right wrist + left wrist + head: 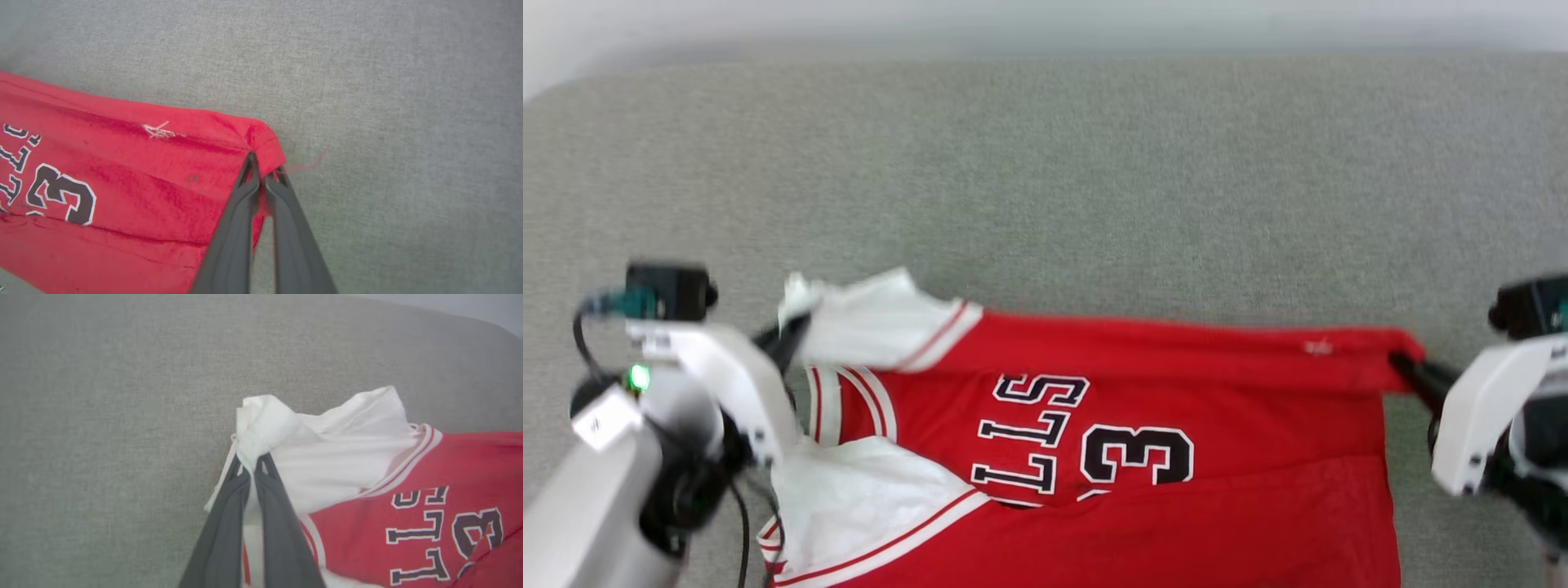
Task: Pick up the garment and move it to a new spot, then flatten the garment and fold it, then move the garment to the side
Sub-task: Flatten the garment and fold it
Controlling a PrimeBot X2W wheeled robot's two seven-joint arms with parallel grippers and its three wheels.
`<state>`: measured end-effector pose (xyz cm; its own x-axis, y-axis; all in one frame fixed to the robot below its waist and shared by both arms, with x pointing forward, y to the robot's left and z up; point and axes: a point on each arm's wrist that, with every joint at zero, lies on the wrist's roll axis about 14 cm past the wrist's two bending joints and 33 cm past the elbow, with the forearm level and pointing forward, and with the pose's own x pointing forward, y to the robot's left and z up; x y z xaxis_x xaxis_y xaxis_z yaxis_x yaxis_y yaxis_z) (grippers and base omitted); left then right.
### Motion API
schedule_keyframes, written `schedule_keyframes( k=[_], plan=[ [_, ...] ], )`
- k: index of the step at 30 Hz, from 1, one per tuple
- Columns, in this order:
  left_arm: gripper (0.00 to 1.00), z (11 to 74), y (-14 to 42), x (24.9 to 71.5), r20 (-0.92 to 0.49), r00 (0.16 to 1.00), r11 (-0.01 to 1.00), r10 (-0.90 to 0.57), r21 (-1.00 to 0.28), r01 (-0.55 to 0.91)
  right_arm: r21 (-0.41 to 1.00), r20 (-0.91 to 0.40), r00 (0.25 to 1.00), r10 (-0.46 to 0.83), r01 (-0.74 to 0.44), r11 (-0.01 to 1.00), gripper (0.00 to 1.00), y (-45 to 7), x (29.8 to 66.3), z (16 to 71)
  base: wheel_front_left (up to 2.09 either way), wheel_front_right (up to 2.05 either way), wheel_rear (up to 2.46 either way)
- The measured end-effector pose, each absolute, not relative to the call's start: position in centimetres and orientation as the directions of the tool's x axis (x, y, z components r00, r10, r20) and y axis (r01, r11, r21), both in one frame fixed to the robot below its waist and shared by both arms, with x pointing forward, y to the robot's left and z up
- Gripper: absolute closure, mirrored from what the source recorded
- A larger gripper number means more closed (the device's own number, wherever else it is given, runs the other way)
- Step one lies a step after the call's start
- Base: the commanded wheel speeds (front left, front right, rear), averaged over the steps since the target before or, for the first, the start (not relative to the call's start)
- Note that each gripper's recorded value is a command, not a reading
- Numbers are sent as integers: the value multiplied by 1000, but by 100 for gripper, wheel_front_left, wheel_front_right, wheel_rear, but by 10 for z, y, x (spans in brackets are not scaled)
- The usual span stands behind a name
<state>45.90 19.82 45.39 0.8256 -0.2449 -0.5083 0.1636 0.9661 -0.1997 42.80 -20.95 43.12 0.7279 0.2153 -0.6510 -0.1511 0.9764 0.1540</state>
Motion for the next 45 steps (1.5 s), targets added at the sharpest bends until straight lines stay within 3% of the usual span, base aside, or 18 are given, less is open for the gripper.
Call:
schedule_keyframes(
  k=[12, 16, 17, 18, 19, 20, 24, 32, 39, 45],
  plan=[
    [100, 406, 203, 349, -619, 763, 952, -188, -306, -13, 254, -681, 702, 206, -36, 966, 100, -202, 360, 392, 0, 0, 0],
    [100, 389, 196, 333, -642, 742, 945, -191, -324, -37, 287, -692, 693, 205, 3, 958, 100, -197, 346, 377, 0, 0, 0],
    [82, 387, 193, 333, -638, 745, 942, -195, -334, -39, 292, -688, 696, 205, 7, 956, 91, -195, 344, 376, 0, 0, 0],
    [60, 383, 190, 332, -641, 741, 938, -202, -344, -41, 296, -687, 698, 202, 14, 955, 68, -195, 343, 374, 0, 0, 0],
    [18, 379, 187, 330, -645, 735, 936, -210, -351, -41, 301, -685, 700, 200, 22, 953, 9, -195, 341, 372, 0, 0, 0],
    [0, 377, 184, 331, -639, 739, 931, -214, -362, -44, 306, -674, 712, 195, 29, 952, 0, -195, 342, 372, 0, 0, 0],
    [0, 381, 182, 341, -587, 784, 934, -202, -357, -26, 328, -606, 773, 188, 27, 944, 0, -191, 348, 382, 0, 0, 0],
    [0, 433, 188, 381, -332, 934, 961, -134, -275, 40, 293, -472, 868, 152, -8, 956, 0, -207, 364, 424, 0, 0, 0],
    [0, 485, 189, 398, -94, 992, 978, -87, -198, 67, 229, -550, 828, 104, 30, 973, 0, -241, 357, 432, 0, 0, 0],
    [0, 516, 189, 398, 33, 998, 990, -47, -131, 51, 219, -646, 751, 138, 10, 976, 0, -236, 347, 423, 0, 0, 0]
  ],
)
